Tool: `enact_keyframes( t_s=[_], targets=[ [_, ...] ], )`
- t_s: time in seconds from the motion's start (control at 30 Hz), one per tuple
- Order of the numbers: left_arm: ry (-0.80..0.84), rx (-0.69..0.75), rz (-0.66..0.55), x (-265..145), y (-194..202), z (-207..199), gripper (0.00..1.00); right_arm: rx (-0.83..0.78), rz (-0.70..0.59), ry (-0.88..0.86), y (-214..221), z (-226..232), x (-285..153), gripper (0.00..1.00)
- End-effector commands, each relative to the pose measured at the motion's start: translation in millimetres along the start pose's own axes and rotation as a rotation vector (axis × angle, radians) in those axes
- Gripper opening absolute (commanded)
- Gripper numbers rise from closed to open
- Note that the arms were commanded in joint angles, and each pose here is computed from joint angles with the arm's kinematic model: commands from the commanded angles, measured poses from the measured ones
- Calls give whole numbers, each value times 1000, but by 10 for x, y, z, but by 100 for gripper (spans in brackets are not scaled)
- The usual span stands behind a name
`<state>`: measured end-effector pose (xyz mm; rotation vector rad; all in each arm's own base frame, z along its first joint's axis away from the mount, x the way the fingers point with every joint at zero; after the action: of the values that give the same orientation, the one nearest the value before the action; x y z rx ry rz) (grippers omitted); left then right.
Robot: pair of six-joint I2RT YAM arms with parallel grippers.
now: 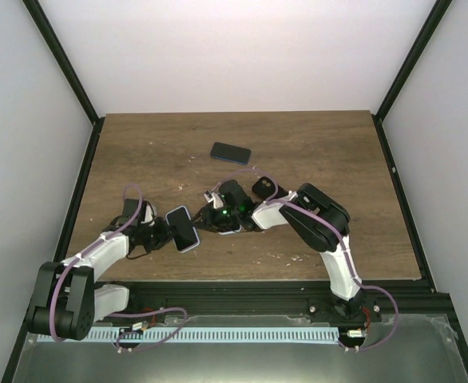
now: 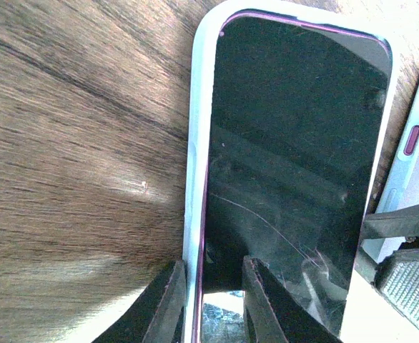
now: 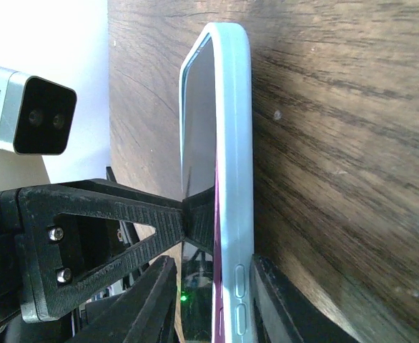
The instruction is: Put the phone into the phone case
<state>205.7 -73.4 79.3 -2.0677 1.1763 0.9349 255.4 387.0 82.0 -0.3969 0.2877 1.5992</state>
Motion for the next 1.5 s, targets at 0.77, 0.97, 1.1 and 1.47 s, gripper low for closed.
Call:
enact_keyframes(
  t_s=[0.77, 0.97, 1.1, 1.47],
  targets=[
    [126, 63, 57, 45, 93, -91, 19, -139, 210, -301, 221, 448, 48, 28],
    [133, 66, 53, 38, 97, -95, 21, -116, 201, -210, 191, 352, 96, 32],
    [133, 61, 58, 64, 108, -73, 26, -131, 214, -235, 192, 412, 94, 32],
    [286, 103, 70, 26, 129, -232, 23, -131, 225, -244, 293, 447, -22, 31]
  ],
)
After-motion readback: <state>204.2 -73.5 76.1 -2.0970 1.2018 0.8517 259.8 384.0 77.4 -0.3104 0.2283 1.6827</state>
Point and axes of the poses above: each gripper's point midway between its finger pads, its own x axis out along the fingers, its own z axis along the line the jaws close on, y = z × x, the point moved 7 cm from there along -x, back along the fingers, and after that the axes turned 6 degrees about x, right-handed, at the moved point
